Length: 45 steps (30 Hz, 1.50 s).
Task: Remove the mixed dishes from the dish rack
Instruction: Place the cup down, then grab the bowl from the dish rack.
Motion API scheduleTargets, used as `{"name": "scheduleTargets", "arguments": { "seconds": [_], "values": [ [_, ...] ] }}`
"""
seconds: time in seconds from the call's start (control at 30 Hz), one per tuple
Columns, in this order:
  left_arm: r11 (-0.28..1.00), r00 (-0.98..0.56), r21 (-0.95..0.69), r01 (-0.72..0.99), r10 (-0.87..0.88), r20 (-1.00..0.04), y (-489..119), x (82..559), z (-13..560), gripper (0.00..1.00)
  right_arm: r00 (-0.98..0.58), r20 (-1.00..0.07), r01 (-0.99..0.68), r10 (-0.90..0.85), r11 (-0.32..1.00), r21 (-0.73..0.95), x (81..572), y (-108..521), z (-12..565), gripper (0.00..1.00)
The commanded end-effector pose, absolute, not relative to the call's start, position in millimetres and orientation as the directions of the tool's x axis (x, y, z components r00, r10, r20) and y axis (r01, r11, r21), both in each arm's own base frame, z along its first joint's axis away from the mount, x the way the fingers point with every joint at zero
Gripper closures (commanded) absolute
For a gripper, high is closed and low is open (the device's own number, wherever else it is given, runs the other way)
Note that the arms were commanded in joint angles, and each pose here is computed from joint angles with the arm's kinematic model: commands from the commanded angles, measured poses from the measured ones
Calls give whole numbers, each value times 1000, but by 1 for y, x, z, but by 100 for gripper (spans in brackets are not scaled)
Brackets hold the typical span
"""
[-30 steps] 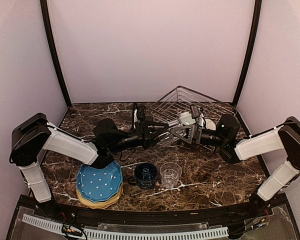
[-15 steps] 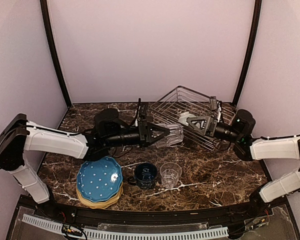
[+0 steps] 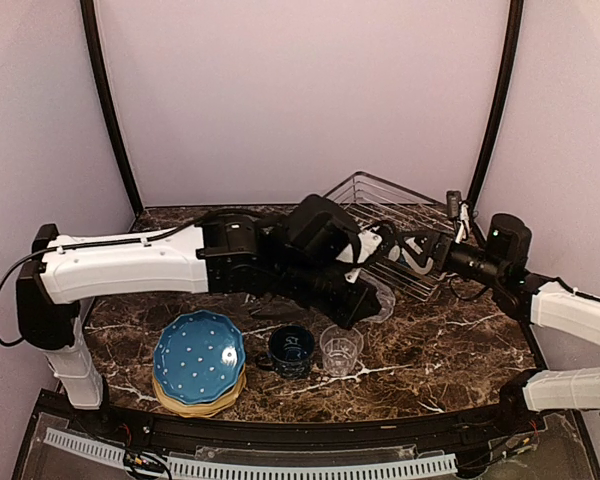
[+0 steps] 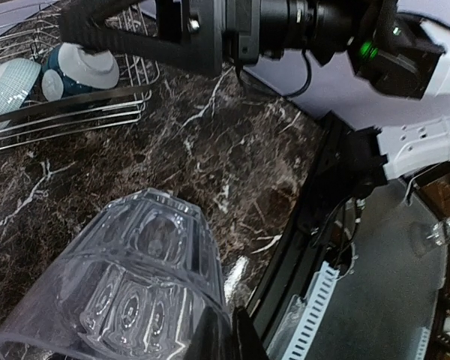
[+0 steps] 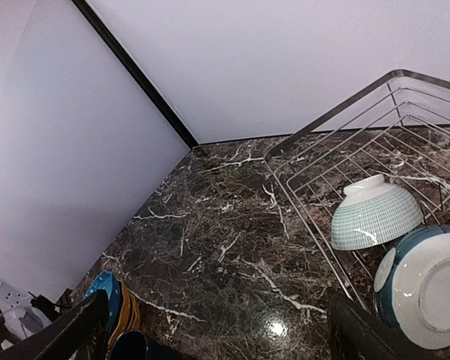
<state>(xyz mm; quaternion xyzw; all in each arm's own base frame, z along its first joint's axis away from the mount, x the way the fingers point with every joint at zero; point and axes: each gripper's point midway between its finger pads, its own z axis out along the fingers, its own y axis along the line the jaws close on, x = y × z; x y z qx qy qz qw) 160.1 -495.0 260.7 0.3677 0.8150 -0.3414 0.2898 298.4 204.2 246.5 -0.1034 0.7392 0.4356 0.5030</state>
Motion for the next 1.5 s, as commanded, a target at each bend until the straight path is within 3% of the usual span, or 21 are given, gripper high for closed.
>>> {"name": "scheduleTargets", "arguments": {
  "seconds": [0.0, 0.47, 0.53, 0.7, 0.87, 1.17, 1.47],
  "values": [
    [548, -477, -39, 836, 689, -546, -464, 154, 191, 99, -452, -848, -572, 276, 640, 513, 303, 197, 250, 1],
    [565, -484, 31, 825, 733, -478, -465, 159, 161, 99, -453, -848, -562, 274, 650, 511, 302, 195, 247, 1],
    [562, -482, 33, 826, 737, -474, -465, 159, 160, 94, -455, -847, -561, 273, 651, 511, 303, 195, 246, 1],
    [554, -476, 30, 832, 741, -473, -466, 158, 161, 68, -466, -845, -561, 264, 650, 512, 306, 198, 242, 1],
    [549, -471, 25, 835, 738, -483, -468, 158, 166, 53, -498, -839, -528, 220, 690, 495, 316, 197, 232, 1],
    [536, -438, -3, 844, 685, -582, -474, 158, 197, 37, -671, -735, -414, 101, 771, 484, 359, 209, 203, 1],
    [561, -416, -39, 827, 564, -713, -460, 161, 233, 24, -733, -675, -343, -78, 900, 269, 392, 192, 179, 1]
  ]
}}
